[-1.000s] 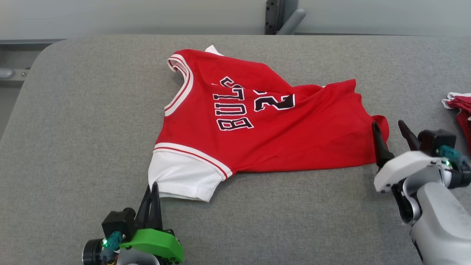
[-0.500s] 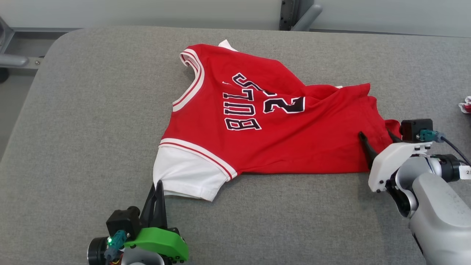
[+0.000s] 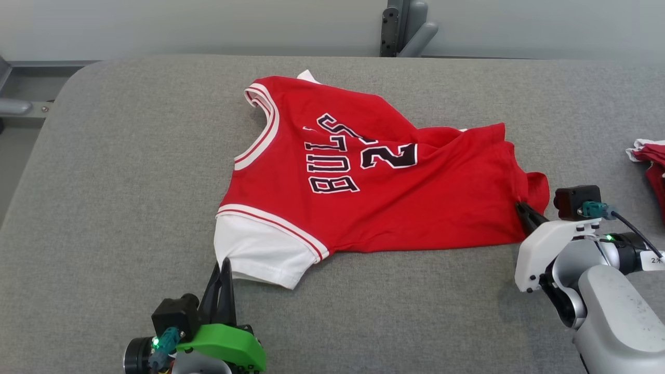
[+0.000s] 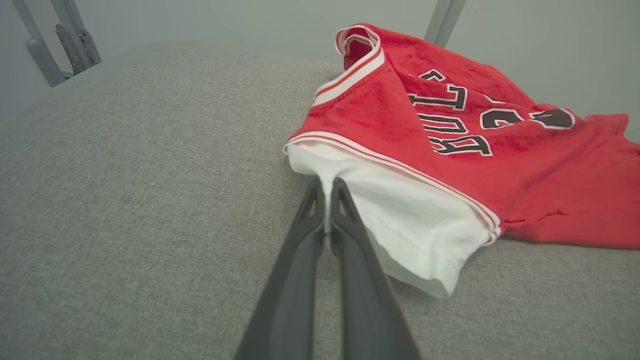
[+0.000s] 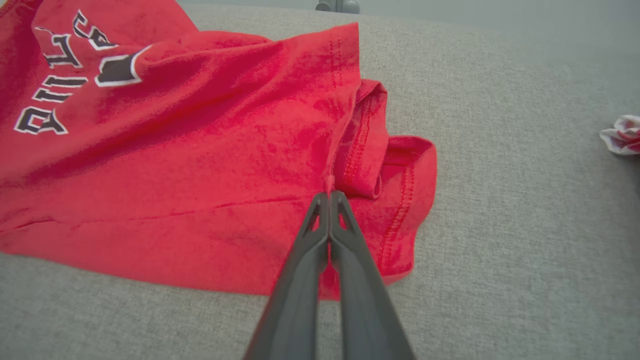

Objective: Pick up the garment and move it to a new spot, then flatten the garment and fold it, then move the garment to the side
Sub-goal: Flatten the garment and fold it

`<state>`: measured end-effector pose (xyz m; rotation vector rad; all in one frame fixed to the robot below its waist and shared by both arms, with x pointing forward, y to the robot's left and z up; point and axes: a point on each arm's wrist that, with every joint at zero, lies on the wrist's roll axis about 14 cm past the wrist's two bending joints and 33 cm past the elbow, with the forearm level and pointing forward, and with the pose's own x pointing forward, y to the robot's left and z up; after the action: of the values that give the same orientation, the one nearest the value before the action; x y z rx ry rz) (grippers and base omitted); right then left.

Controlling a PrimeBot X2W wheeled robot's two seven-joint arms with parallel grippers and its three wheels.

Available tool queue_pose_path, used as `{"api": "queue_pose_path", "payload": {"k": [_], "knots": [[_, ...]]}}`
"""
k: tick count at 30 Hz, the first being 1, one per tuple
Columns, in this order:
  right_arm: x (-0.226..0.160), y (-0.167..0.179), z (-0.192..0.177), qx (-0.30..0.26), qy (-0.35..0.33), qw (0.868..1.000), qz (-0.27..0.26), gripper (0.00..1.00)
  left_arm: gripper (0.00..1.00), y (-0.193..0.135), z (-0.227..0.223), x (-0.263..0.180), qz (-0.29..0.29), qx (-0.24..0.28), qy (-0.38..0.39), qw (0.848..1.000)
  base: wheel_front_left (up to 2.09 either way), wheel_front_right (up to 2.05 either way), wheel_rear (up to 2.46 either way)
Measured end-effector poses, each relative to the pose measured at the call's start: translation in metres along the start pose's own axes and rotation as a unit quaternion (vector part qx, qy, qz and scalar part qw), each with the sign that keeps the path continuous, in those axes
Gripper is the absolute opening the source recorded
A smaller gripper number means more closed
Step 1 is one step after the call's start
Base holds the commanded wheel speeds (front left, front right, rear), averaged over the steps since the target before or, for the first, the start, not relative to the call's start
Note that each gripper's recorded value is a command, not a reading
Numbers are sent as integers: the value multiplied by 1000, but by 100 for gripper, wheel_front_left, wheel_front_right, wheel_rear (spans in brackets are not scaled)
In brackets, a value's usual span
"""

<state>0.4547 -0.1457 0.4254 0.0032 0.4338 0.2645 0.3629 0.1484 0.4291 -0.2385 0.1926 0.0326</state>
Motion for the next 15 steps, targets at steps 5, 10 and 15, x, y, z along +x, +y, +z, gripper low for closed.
{"api": "queue_pose_path", "payload": {"k": [5,10,15], "knots": [[-8,-1,17,-16,-33,999,-6,0,0,-1,4,-2,-2,0,-6,1000,0,0,0],[-20,-1,46,-24,-86,996,-8,0,0,0,22,-3,-2,-28,-36,999,0,0,0],[-40,0,95,0,-166,986,-1,0,0,-5,63,2,-27,-84,-91,992,0,0,0]]}}
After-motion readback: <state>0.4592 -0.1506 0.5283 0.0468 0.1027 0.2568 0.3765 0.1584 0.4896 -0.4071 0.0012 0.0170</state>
